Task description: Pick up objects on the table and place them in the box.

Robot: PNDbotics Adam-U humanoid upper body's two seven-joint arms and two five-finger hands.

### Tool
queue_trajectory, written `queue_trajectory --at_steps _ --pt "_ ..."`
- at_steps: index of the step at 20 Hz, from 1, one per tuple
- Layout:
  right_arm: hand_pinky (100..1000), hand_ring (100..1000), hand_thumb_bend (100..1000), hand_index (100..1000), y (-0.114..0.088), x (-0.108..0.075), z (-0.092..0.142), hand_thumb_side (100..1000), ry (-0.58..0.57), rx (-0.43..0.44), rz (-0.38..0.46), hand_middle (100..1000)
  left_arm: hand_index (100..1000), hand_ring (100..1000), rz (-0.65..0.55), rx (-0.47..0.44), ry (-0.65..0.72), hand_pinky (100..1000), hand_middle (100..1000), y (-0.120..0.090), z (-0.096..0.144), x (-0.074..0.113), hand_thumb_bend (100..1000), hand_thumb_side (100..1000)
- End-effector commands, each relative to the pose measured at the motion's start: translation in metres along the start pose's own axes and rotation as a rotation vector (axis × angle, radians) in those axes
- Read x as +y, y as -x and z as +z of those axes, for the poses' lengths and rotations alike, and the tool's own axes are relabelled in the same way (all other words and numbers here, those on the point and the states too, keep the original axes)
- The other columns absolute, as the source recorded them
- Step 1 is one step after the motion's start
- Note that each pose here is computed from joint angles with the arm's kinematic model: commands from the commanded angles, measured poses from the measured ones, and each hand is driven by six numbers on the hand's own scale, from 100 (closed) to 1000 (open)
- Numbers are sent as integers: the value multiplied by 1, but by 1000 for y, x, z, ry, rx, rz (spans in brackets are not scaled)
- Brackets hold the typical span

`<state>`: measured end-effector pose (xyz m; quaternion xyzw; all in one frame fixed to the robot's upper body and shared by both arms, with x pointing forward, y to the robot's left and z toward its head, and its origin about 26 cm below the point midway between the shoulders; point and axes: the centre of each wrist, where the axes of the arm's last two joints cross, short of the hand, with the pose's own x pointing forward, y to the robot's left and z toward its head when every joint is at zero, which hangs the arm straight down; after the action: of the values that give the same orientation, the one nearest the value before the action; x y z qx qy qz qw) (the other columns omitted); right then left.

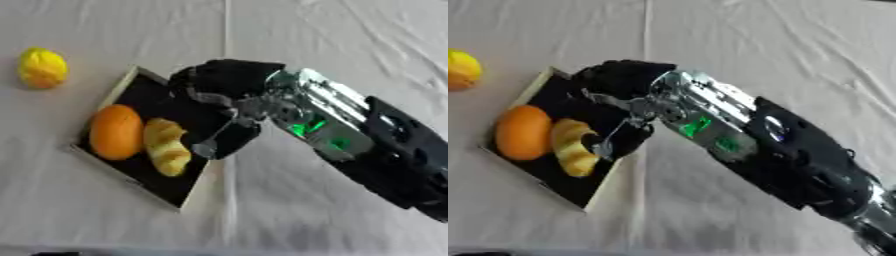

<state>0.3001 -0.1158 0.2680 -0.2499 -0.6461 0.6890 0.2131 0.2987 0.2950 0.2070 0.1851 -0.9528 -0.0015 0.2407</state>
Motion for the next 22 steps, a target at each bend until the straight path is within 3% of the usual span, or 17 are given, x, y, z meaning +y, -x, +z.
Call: queue_trajectory --at_steps 1,5,10,16,22 --pt "899 863 114 915 2 -21 18 242 91 6 18 826 869 835 -3 -24 2 815 804 -5 -5 3 173 415" --pt "887 840 100 906 20 -29 33 171 227 33 -23 813 868 835 -12 -31 5 815 803 -6 -6 4 178 405" --pt "883 814 100 887 55 -31 65 191 395 97 -135 791 870 833 -121 -60 98 817 801 -8 -16 16 195 371" --pt "885 799 100 865 92 -23 115 282 683 167 -282 775 884 825 -520 -108 386 825 789 -20 -42 44 333 292" --pt "880 786 100 849 112 -21 150 302 955 286 -278 759 925 848 -834 -48 633 850 814 -39 -76 60 499 351"
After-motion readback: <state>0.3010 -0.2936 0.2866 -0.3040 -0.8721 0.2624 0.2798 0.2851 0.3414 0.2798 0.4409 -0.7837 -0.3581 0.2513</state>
